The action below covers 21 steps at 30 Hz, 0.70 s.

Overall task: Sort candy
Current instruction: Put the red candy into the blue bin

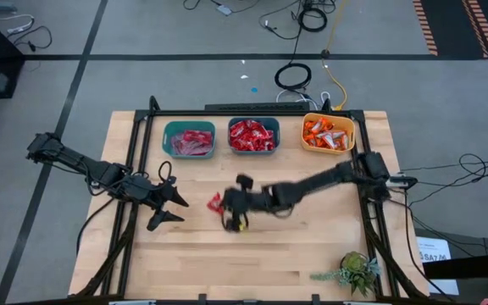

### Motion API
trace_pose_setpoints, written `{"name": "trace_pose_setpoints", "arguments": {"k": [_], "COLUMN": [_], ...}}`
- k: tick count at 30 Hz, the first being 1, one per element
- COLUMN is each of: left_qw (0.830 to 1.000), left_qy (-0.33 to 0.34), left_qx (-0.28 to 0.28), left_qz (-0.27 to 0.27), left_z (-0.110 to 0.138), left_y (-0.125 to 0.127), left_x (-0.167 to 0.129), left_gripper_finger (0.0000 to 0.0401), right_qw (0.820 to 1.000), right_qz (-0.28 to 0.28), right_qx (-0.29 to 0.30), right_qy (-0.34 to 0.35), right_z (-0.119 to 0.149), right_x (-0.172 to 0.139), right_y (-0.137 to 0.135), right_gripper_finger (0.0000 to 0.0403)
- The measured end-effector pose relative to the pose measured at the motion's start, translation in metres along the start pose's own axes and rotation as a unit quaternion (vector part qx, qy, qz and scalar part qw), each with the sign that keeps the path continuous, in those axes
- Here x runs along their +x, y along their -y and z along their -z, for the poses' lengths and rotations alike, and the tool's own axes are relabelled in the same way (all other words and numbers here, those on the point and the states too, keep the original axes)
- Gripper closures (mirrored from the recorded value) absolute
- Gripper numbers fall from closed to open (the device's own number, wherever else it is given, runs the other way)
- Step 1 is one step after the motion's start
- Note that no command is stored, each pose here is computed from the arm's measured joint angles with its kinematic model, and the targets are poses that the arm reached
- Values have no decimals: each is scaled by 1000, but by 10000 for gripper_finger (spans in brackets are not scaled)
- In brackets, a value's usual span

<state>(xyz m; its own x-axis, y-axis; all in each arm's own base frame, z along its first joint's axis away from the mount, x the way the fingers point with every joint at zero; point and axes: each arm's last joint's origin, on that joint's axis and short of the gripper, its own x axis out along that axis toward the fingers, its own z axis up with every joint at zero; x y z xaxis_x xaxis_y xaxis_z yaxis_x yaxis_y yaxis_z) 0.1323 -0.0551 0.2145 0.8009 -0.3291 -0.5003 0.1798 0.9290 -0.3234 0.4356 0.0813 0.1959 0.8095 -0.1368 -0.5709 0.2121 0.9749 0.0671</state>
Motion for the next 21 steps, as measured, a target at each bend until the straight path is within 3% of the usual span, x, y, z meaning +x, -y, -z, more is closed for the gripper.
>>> {"name": "trace_pose_setpoints", "arguments": {"k": [10, 21], "left_qw": [1000, 1000], "left_qy": [0, -1], "left_qx": [0, 0], "left_qz": [0, 0], "left_z": [0, 0], "left_y": [0, 0], "left_x": [0, 0], "left_gripper_finger": [140, 140], "right_qw": [998, 990], "right_qz": [60, 117], "right_qx": [28, 82], "right_qy": [18, -23], "right_z": [-44, -43], "right_x": [-1, -11], "right_y": [122, 234], "right_gripper_finger": [401, 401]}}
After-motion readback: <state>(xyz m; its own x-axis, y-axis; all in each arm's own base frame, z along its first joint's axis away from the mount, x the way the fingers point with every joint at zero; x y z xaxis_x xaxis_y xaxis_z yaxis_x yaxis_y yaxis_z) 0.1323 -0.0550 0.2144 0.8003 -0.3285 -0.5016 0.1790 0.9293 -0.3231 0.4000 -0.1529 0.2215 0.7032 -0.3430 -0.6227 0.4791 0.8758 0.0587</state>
